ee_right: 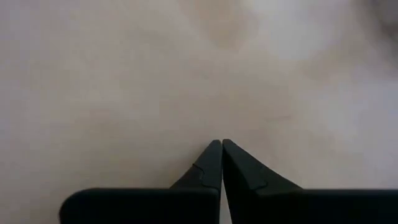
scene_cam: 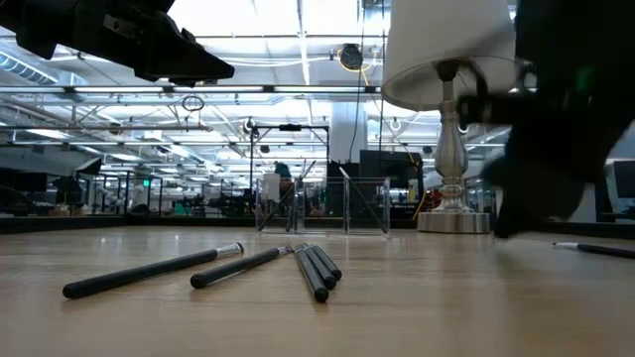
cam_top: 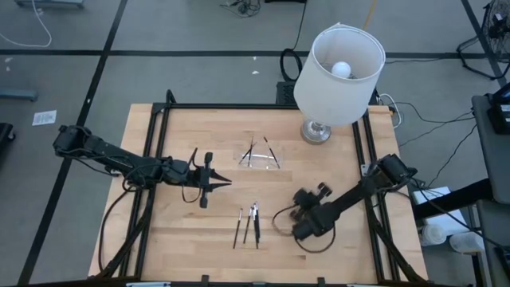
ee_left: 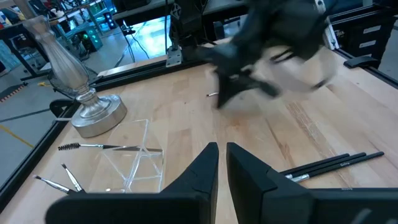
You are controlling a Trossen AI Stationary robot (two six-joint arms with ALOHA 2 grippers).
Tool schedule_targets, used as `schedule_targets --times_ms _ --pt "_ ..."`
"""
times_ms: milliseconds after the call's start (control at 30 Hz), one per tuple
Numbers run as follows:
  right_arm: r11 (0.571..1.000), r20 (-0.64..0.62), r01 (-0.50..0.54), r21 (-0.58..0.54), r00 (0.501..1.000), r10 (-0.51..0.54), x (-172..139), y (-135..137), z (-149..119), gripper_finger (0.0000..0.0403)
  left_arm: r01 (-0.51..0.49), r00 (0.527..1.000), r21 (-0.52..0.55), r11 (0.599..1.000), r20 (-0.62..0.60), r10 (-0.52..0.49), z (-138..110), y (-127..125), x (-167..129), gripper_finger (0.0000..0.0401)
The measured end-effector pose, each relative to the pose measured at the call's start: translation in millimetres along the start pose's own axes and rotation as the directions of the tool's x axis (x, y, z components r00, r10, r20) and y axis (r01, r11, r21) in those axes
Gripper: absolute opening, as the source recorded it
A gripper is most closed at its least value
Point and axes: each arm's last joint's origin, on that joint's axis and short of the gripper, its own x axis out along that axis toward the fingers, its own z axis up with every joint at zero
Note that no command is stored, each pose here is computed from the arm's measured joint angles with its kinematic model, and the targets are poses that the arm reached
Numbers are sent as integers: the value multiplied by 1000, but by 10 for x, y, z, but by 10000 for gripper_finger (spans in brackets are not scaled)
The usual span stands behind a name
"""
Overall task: Put items in baskets/containers
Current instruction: Put the black liner brush transparent organizer
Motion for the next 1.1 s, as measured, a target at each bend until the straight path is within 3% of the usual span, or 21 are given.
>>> schedule_targets --times_ms 133,267,400,567,800,1100 --pt "997 45 7 -75 999 -4 -335 74 214 0 -3 1000 -2 1000 -2 3 -2 6 1 42" --pt "995 -4 73 71 997 -73 -478 -11 234 0 -1 1000 -12 1000 -11 0 -11 4 0 42" --pt "946 -157 203 252 973 -167 -455 -126 104 0 0 1000 -18 1000 -17 -1 -17 3 0 42" --pt "900 -293 291 323 936 -197 -319 -192 -61 0 1 1000 -21 1000 -19 -1 -19 2 0 42" --pt "903 -344 266 337 928 -144 -96 -202 -192 0 -4 1000 -18 1000 6 4 6 7 0 42" --pt "945 -261 167 281 961 -92 -27 -168 -195 0 -3 1000 -12 1000 5 3 4 7 0 42"
